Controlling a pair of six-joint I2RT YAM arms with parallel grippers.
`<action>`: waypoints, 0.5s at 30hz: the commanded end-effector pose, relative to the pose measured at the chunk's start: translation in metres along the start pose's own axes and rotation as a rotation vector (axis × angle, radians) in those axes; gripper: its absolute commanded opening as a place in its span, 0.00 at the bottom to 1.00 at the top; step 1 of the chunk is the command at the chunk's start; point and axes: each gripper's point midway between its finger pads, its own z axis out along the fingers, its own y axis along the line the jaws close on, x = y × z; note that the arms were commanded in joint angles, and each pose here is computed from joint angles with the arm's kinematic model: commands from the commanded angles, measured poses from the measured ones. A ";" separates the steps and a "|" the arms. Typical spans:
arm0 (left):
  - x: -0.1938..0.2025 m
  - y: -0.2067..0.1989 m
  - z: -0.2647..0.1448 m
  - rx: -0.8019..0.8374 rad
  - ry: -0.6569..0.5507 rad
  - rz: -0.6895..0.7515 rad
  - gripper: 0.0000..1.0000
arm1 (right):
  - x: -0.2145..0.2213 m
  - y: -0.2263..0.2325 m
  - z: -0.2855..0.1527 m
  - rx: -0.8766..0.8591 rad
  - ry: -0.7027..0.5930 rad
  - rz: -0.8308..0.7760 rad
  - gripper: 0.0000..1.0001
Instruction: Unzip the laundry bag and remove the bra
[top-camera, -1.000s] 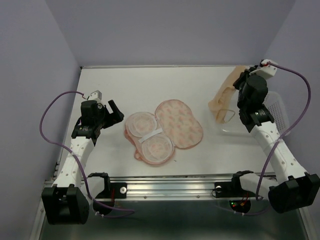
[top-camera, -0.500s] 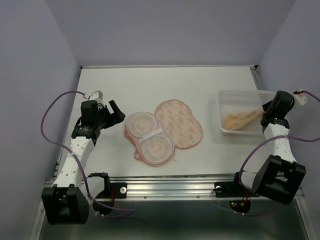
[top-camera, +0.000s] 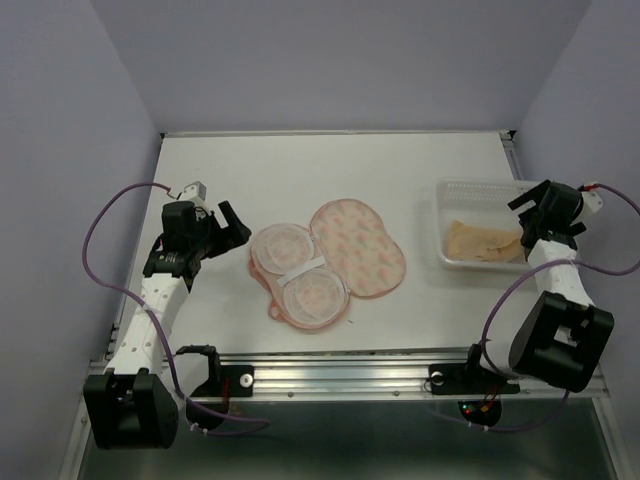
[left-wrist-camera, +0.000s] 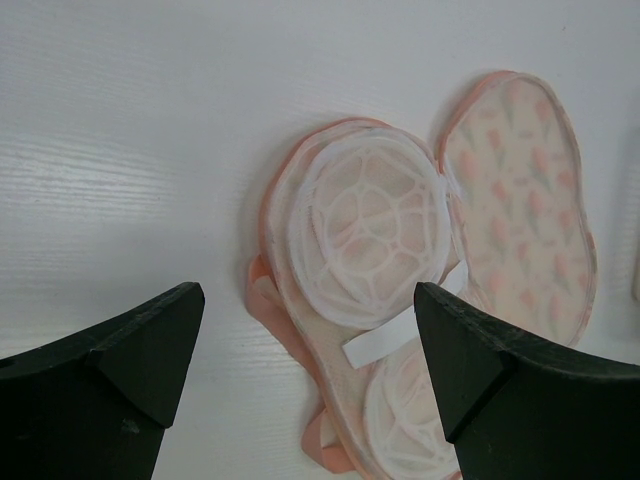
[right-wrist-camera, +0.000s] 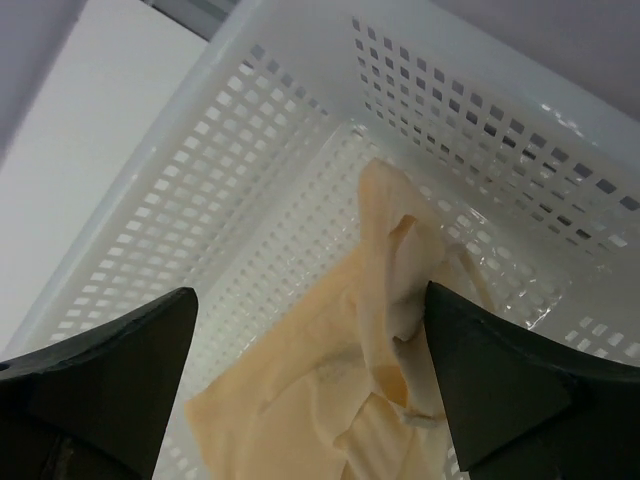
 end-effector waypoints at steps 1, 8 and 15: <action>-0.008 -0.006 -0.002 0.037 -0.041 0.030 0.99 | -0.074 0.030 -0.044 -0.084 -0.151 -0.005 1.00; -0.008 -0.005 -0.001 0.036 -0.037 0.030 0.99 | -0.078 0.111 -0.117 -0.489 -0.135 -0.142 1.00; -0.012 -0.003 -0.003 0.015 -0.059 0.031 0.99 | 0.045 0.228 -0.191 -0.890 0.076 -0.459 1.00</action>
